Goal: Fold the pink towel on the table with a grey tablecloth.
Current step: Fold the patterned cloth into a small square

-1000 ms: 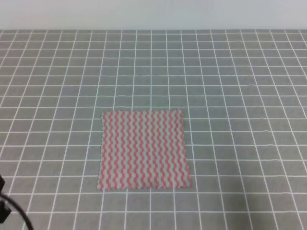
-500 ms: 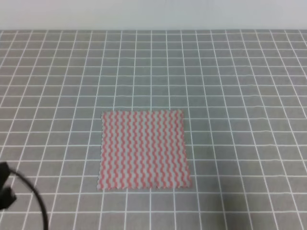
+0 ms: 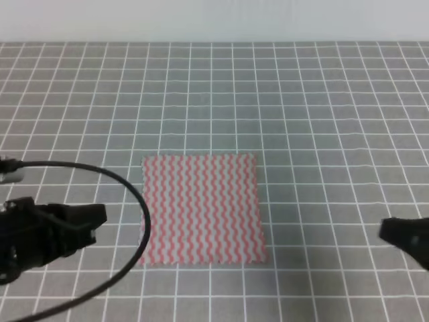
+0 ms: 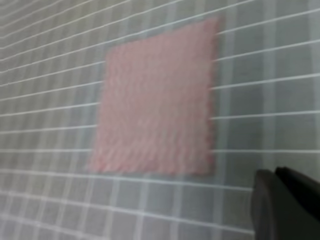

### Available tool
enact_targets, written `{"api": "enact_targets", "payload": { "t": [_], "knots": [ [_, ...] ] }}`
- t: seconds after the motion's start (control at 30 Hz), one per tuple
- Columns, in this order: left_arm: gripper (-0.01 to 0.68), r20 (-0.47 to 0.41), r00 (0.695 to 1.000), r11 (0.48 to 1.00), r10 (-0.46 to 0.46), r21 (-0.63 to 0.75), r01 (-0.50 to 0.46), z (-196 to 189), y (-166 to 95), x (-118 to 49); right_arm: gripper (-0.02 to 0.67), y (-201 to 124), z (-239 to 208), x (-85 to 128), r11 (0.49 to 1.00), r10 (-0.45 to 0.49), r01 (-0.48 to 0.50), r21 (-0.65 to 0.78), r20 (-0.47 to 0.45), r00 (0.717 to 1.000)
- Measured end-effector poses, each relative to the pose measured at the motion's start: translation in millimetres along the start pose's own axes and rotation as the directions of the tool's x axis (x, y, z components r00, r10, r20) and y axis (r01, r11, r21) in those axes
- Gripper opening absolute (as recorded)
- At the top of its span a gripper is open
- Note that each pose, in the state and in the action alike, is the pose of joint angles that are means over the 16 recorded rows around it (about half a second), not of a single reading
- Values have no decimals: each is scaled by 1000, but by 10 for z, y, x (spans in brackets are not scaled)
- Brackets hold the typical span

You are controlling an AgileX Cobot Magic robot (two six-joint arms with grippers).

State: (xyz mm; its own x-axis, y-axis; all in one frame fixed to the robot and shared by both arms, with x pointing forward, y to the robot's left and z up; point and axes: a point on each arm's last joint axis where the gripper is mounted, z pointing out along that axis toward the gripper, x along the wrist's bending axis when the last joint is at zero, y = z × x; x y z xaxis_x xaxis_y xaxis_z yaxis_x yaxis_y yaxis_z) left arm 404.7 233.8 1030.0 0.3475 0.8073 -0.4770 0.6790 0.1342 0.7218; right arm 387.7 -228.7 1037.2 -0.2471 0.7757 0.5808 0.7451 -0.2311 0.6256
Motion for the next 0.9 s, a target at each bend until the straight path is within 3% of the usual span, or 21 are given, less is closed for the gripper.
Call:
{"api": "enact_targets", "payload": {
  "t": [0.27, 0.57, 0.67, 0.9],
  "knots": [
    [-2, 48, 999, 1000, 20, 9, -20, 171, 13, 17, -17, -32, 460, 301, 993, -41, 49, 111, -76, 996],
    [-2, 56, 997, 999, 47, 22, -48, 199, -3, 4, -12, -142, 1014, 513, 967, -86, 98, 235, -63, 994],
    [-2, 59, 997, 998, 50, 23, -52, 197, -4, 1, 5, -156, 1156, 514, 958, -82, 93, 273, -53, 995],
    [-2, 69, 996, 998, 53, 27, -55, 196, -9, -8, 127, -166, 1369, 494, 945, -56, 62, 321, -28, 998]
  ]
}}
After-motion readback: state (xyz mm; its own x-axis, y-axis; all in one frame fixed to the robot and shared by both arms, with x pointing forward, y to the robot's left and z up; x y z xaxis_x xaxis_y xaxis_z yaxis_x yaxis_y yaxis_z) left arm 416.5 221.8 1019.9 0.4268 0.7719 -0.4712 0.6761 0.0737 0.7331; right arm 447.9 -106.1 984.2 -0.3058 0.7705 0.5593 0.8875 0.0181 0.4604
